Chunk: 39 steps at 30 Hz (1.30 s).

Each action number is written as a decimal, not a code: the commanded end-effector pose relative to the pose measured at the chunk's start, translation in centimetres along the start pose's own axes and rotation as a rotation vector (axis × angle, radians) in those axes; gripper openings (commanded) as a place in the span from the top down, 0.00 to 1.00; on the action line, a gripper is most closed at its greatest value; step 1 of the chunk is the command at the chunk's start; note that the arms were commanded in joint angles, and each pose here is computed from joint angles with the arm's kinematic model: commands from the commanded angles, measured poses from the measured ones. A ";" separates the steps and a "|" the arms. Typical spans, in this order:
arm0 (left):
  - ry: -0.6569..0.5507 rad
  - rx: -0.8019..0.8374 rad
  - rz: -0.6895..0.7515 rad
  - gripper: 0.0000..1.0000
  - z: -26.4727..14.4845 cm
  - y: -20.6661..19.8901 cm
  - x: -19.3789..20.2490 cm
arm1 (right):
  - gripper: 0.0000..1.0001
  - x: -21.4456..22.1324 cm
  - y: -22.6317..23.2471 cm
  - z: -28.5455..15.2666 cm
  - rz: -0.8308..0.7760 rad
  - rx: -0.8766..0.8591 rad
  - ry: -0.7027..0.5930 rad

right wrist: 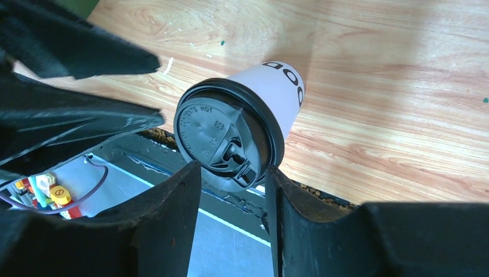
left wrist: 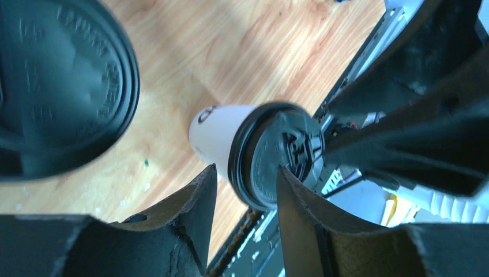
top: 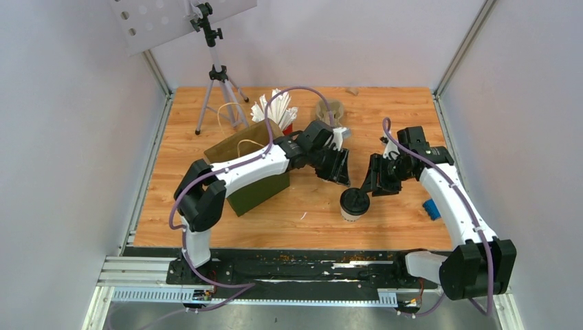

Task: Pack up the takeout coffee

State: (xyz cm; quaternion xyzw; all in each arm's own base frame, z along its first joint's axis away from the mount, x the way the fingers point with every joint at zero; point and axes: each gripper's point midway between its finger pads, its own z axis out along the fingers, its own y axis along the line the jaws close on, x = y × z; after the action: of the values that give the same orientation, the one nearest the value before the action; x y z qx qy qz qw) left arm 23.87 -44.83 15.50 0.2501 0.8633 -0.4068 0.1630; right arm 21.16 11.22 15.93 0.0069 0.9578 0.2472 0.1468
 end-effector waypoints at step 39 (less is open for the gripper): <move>0.199 0.033 -0.167 0.60 0.2 -2.7 5.3 | 0.74 0.9 -2.0 3.0 -0.026 0.004 0.061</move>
State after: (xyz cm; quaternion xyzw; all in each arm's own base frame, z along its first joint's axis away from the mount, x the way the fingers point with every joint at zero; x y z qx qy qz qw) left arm 18.05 -43.74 13.83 0.2138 0.8916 -0.3973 0.0383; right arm 22.07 11.26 13.14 -0.0166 0.9593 0.2527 0.1250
